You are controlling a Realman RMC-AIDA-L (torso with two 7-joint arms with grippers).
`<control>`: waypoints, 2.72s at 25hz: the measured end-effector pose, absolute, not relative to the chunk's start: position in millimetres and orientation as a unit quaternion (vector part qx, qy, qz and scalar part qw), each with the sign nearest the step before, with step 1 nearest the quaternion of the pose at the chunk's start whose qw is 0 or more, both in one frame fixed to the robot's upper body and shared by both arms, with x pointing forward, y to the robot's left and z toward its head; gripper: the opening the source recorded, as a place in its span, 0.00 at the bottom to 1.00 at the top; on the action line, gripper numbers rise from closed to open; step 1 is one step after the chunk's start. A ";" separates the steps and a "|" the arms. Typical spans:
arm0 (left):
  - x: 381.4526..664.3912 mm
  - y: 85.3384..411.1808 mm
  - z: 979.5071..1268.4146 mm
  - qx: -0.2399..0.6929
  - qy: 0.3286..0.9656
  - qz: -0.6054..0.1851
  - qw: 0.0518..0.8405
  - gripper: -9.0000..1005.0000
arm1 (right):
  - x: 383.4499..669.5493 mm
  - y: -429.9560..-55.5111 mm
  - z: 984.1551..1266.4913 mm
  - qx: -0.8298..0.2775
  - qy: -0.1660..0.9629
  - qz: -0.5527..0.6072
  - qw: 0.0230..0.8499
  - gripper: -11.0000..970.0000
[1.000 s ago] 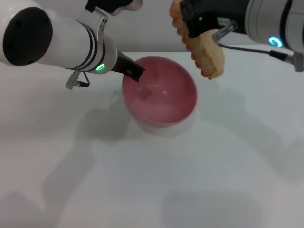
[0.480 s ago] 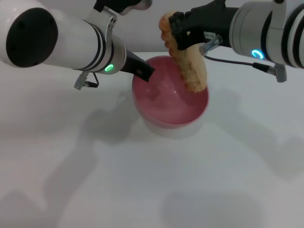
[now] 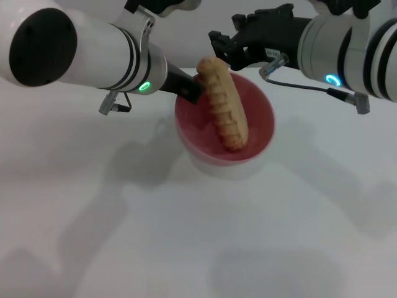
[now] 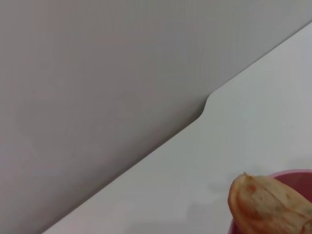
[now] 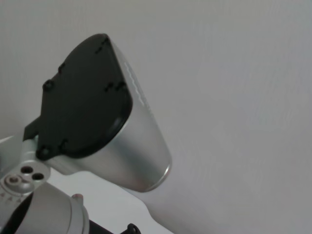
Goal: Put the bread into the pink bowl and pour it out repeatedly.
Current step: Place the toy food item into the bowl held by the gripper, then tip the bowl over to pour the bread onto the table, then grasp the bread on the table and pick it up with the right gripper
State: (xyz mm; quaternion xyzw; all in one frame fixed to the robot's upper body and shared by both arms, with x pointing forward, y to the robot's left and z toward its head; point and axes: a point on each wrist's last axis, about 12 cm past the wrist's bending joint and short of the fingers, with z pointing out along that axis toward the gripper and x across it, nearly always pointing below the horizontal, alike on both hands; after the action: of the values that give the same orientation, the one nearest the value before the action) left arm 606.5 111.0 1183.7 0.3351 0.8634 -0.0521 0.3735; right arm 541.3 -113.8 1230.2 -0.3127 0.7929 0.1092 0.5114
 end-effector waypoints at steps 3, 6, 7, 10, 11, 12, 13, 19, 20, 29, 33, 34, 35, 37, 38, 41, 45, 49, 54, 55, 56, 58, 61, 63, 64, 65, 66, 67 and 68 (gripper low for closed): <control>607.9 111.5 1183.7 0.335 0.862 -0.050 0.377 0.05 | 541.8 -120.0 1235.1 -0.304 0.787 0.098 0.527 0.34; 609.3 112.9 1183.2 0.343 0.857 -0.042 0.382 0.05 | 543.9 -144.3 1241.6 -0.263 0.790 0.050 0.552 0.47; 609.6 113.3 1183.1 0.348 0.854 -0.040 0.385 0.05 | 545.3 -157.0 1242.1 -0.239 0.795 0.028 0.557 0.51; 610.8 115.5 1183.2 0.354 0.848 -0.033 0.394 0.05 | 548.3 -194.5 1236.7 -0.176 0.811 -0.029 0.557 0.57; 611.5 116.0 1183.5 0.356 0.846 -0.028 0.397 0.05 | 548.8 -207.0 1232.5 -0.158 0.816 -0.043 0.554 0.57; 612.4 117.0 1183.8 0.360 0.843 -0.019 0.400 0.05 | 548.8 -220.2 1225.2 -0.141 0.822 -0.055 0.549 0.58; 613.0 117.5 1184.0 0.362 0.841 -0.013 0.402 0.05 | 548.7 -227.8 1218.3 -0.133 0.822 -0.058 0.550 0.59; 612.6 116.9 1184.9 0.392 0.811 0.039 0.432 0.05 | 537.8 -255.5 1169.0 -0.123 0.794 -0.057 0.593 0.58; 608.9 114.3 1185.7 0.405 0.798 0.052 0.442 0.05 | 536.3 -255.9 1163.3 -0.124 0.791 -0.054 0.597 0.58; 575.8 88.6 1178.8 0.490 0.730 0.098 0.467 0.05 | 533.6 -256.4 1140.4 -0.126 0.803 -0.047 0.580 0.58; 556.9 78.7 1169.7 0.530 0.680 0.124 0.492 0.05 | 533.4 -257.3 1137.5 -0.127 0.805 -0.047 0.578 0.58; 550.6 75.7 1167.8 0.541 0.662 0.134 0.501 0.05 | 533.2 -257.3 1137.4 -0.127 0.805 -0.047 0.577 0.58; 550.6 75.7 1167.8 0.541 0.662 0.134 0.501 0.05 | 532.6 -257.6 1137.6 -0.126 0.805 -0.047 0.578 0.58; 550.6 75.7 1167.8 0.541 0.662 0.134 0.501 0.05 | 531.5 -259.0 1139.3 -0.121 0.803 -0.046 0.582 0.58; 550.6 75.7 1167.8 0.541 0.662 0.134 0.501 0.05 | 530.4 -261.1 1140.4 -0.117 0.799 -0.046 0.588 0.58; 546.0 73.3 1170.4 0.540 0.644 0.158 0.518 0.05 | 524.2 -270.4 1141.0 -0.102 0.781 -0.043 0.615 0.58; 544.2 72.6 1170.9 0.542 0.633 0.176 0.524 0.05 | 518.7 -279.3 1139.4 -0.086 0.770 -0.040 0.630 0.57; 544.2 69.2 1176.5 0.536 0.619 0.191 0.541 0.05 | 519.1 -280.1 1136.6 -0.079 0.782 -0.037 0.618 0.57; 556.8 76.0 1190.7 0.474 0.664 0.185 0.547 0.05 | 523.3 -266.3 1134.3 -0.090 0.819 -0.032 0.565 0.57; 559.4 78.0 1194.5 0.456 0.681 0.180 0.544 0.05 | 524.3 -263.0 1134.7 -0.095 0.829 -0.033 0.551 0.57; 561.5 80.2 1197.6 0.440 0.699 0.170 0.538 0.05 | 525.8 -258.3 1136.3 -0.100 0.838 -0.034 0.536 0.57; 565.4 85.0 1202.0 0.415 0.728 0.151 0.525 0.05 | 528.6 -249.4 1141.1 -0.111 0.854 -0.037 0.507 0.57; 573.1 96.7 1206.3 0.372 0.776 0.116 0.496 0.05 | 530.2 -235.8 1152.5 -0.128 0.876 -0.045 0.463 0.57; 575.7 102.7 1205.7 0.353 0.801 0.097 0.474 0.05 | 529.9 -228.6 1158.3 -0.135 0.888 -0.045 0.437 0.57; 576.3 104.2 1205.3 0.350 0.805 0.094 0.469 0.05 | 529.9 -225.0 1160.3 -0.137 0.894 -0.042 0.424 0.58; 577.6 108.7 1203.5 0.341 0.818 0.088 0.455 0.05 | 529.7 -220.8 1161.5 -0.139 0.900 -0.034 0.411 0.58; 577.9 111.8 1201.5 0.335 0.829 0.082 0.441 0.05 | 529.8 -216.8 1162.3 -0.140 0.906 -0.024 0.399 0.58; 577.5 112.6 1200.4 0.333 0.833 0.077 0.434 0.05 | 529.4 -213.7 1162.3 -0.142 0.910 -0.016 0.388 0.58; 577.2 113.8 1199.2 0.331 0.839 0.073 0.426 0.05 | 528.8 -210.6 1162.0 -0.144 0.915 -0.010 0.376 0.58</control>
State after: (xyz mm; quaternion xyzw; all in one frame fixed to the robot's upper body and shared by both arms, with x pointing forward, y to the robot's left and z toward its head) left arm 577.2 113.8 1199.2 0.3311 0.8388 0.0727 0.4260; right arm 528.8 -210.6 1162.0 -0.1444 0.9152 -0.0098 0.3760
